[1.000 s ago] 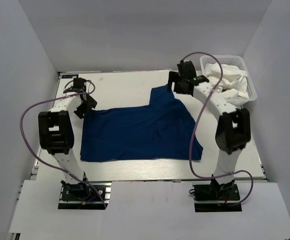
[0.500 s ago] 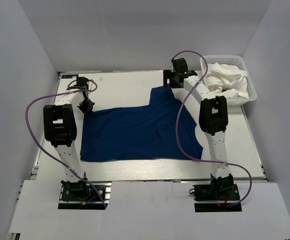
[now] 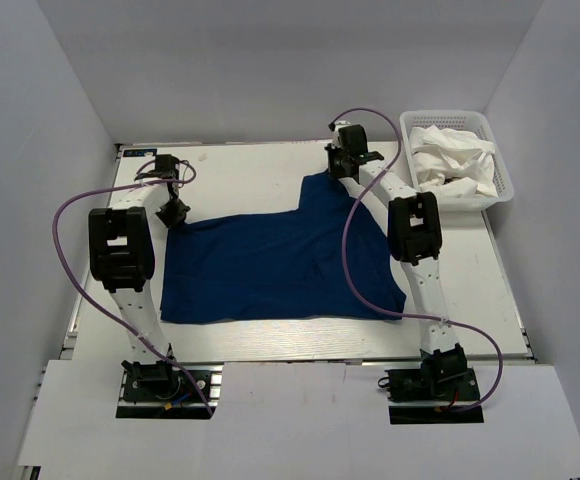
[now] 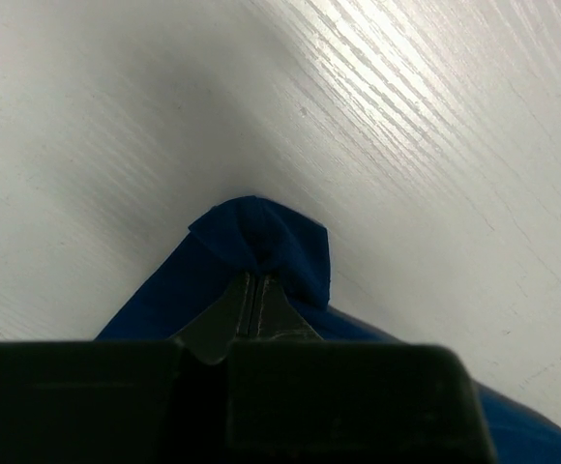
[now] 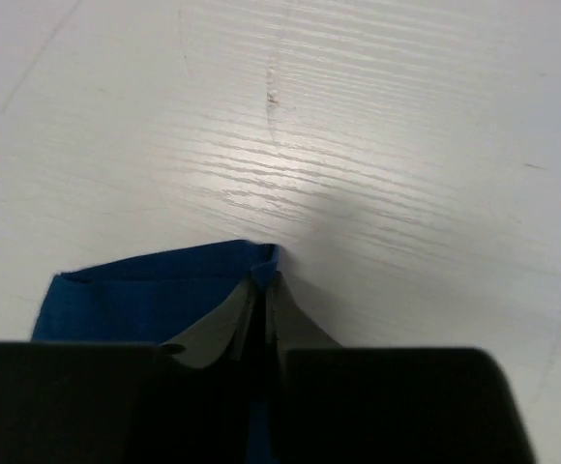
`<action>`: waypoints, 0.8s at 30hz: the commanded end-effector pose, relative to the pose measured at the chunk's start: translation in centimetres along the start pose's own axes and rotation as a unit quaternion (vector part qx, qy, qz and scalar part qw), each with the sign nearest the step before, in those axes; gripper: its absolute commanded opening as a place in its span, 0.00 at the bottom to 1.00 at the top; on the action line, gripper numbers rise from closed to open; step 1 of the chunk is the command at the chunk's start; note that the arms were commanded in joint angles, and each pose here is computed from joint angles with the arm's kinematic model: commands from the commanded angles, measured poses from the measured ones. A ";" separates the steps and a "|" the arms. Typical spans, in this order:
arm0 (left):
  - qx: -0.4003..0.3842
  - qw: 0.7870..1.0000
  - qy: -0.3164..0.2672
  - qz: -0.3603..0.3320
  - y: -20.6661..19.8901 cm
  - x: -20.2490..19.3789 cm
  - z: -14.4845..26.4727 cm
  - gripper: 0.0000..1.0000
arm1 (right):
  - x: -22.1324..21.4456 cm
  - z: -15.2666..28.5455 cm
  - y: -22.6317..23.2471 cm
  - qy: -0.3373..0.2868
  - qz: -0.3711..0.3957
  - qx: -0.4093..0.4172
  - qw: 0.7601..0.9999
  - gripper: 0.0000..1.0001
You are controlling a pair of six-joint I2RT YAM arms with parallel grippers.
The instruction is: Fold and stack the t-shirts
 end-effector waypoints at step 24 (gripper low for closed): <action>-0.069 0.992 -0.101 0.002 3.1 -2.7 9.2 0.00 | -4.4 26.0 6.3 -0.076 0.159 0.087 0.981 0.00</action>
Point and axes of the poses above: each gripper's point midway between its finger pads, its own z axis back along the fingers, its own y axis along the line the jaws close on, x = y × z, the point moved 5 cm from there along z, back along the fingers, and after that the axes turned 15 degrees about -z, right-handed, at the moved point
